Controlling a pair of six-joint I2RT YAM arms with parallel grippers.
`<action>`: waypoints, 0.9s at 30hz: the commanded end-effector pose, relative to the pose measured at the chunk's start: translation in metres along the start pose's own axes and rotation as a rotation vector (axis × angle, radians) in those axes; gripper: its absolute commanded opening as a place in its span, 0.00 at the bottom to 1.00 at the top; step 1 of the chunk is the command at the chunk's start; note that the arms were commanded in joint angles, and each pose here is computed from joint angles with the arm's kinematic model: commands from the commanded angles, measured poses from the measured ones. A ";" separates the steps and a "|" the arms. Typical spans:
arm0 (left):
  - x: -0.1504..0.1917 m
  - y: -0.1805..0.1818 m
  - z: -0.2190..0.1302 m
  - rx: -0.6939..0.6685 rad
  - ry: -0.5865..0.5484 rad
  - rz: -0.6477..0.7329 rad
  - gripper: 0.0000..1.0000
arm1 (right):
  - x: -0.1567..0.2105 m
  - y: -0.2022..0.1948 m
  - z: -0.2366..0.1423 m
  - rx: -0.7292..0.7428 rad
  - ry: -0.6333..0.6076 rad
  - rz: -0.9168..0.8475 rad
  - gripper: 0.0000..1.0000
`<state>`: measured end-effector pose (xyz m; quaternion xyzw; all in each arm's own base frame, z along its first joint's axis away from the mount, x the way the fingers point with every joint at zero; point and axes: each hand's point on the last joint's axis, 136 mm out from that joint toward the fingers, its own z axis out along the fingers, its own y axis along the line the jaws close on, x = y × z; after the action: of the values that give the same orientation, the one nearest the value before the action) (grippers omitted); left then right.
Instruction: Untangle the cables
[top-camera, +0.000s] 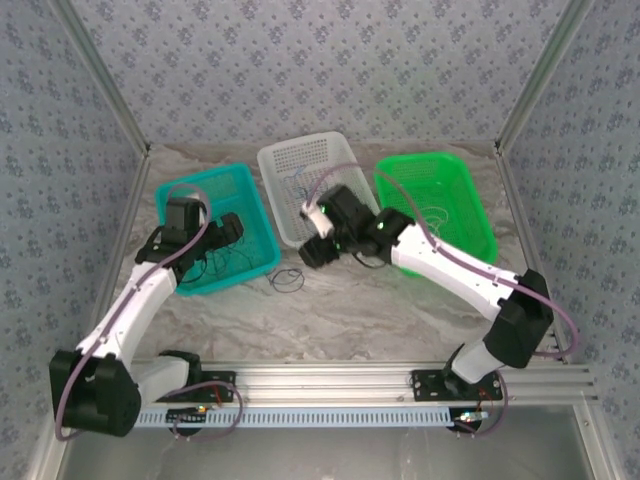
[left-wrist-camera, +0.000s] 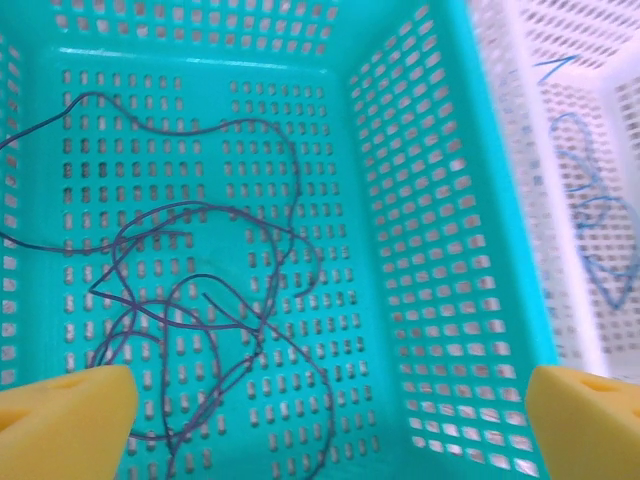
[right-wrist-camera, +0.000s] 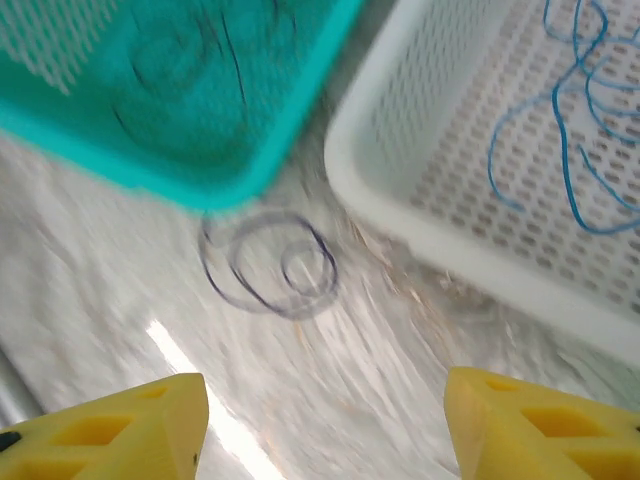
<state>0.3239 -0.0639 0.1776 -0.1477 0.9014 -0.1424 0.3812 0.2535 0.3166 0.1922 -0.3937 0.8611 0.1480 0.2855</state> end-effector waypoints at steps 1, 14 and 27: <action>0.006 -0.013 -0.016 0.075 0.005 -0.035 0.99 | 0.028 -0.006 0.008 0.142 0.018 -0.275 0.68; 0.036 -0.026 -0.028 0.142 0.052 -0.032 0.99 | 0.014 0.050 0.066 0.083 -0.083 -0.528 0.64; 0.033 -0.025 -0.045 0.159 0.013 -0.068 0.99 | 0.011 0.065 0.126 0.075 -0.110 -0.621 0.61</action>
<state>0.2781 -0.0912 0.1918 -0.1443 0.8852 -0.2211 0.3830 0.2372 0.3955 0.0832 -0.6125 0.7044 0.0455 0.3557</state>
